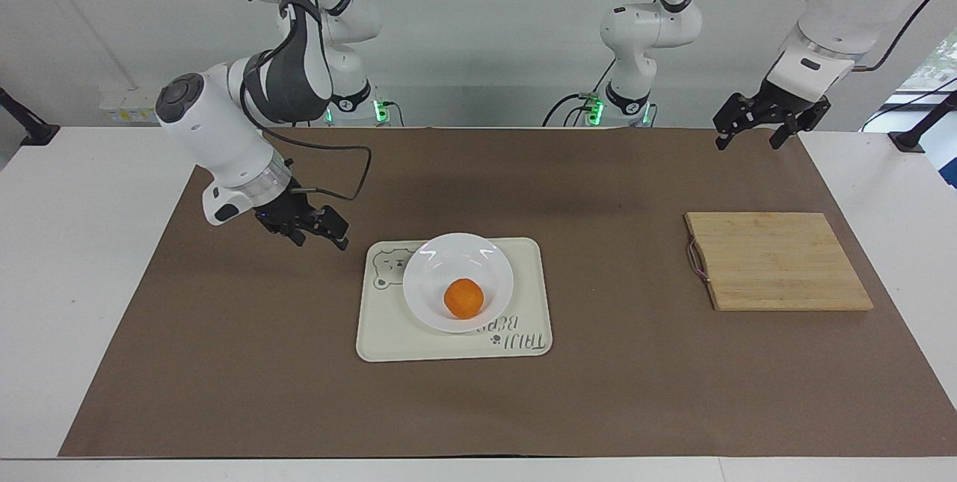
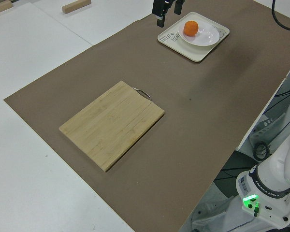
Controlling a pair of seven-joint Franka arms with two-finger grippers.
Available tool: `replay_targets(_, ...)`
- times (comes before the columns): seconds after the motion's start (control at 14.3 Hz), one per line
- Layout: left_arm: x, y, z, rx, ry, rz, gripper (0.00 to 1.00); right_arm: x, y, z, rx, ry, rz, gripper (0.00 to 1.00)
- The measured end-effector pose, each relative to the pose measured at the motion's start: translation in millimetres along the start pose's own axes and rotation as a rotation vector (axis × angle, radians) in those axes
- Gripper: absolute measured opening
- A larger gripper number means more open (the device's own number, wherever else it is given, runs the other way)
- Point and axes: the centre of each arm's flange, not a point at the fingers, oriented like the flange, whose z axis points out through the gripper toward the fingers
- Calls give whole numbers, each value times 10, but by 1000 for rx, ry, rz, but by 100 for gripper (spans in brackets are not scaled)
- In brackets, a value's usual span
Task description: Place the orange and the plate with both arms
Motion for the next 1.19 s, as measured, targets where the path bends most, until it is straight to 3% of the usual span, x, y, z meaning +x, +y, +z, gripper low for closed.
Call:
replay_targets(0.14,0,0,0,0,0,0,100,-58,127,-170,-66,1,-14,100)
replay_targets(0.49,0,0,0,0,0,0,100,-225,500,-659,-74,-6,13,100)
replay_targets(1.19,0,0,0,0,0,0,100,-776,388,-1667,-160,45,-126,100)
